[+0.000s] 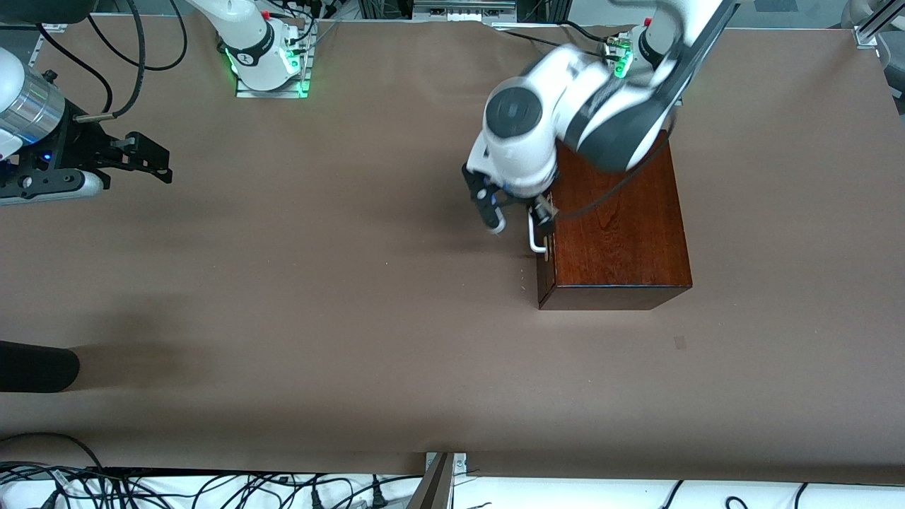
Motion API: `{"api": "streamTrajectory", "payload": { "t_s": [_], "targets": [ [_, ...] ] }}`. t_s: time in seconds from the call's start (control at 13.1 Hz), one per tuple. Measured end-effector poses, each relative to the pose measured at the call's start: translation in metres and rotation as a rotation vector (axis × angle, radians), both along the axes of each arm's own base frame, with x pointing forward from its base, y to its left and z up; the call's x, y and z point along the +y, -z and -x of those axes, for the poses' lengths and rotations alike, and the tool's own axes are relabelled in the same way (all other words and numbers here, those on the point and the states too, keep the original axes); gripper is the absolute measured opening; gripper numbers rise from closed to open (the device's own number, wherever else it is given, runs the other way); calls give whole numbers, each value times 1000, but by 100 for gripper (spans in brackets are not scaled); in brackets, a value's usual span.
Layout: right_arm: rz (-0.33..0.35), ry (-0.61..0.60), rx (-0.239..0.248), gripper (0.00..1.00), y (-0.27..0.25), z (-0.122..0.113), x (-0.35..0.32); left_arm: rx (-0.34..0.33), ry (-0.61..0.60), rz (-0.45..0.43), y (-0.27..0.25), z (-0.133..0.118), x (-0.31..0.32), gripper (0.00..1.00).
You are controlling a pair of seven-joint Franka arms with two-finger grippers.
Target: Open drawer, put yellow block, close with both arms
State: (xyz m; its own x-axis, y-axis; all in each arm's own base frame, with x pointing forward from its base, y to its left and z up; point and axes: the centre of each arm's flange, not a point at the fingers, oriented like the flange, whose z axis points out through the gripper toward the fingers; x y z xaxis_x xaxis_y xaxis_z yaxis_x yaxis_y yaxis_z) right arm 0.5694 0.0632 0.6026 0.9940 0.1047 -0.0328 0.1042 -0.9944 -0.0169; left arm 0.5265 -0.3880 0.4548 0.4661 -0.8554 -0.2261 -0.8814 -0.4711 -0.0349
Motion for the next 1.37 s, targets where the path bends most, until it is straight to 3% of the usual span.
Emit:
{"api": "streamTrajectory", "payload": {
  "t_s": [0.15, 0.38, 0.53, 0.76, 0.92, 1.07, 1.37],
  "targets": [
    [0, 0, 0, 100, 0, 0, 0, -49, -136, 11, -54, -15, 44, 100],
    [0, 1, 0, 100, 0, 0, 0, -64, -361, 99, -93, -64, 155, 100],
    [0, 1, 0, 100, 0, 0, 0, -75, -530, 138, -114, -76, 227, 100],
    [0, 1, 0, 100, 0, 0, 0, -115, -821, 147, -145, -62, 305, 100],
    [0, 1, 0, 100, 0, 0, 0, -143, -1034, 119, -152, -48, 322, 100],
    [0, 1, 0, 100, 0, 0, 0, -152, -1106, 108, -143, -46, 324, 100],
    [0, 1, 0, 100, 0, 0, 0, -165, -1132, 107, -121, -39, 341, 100]
  ]
}}
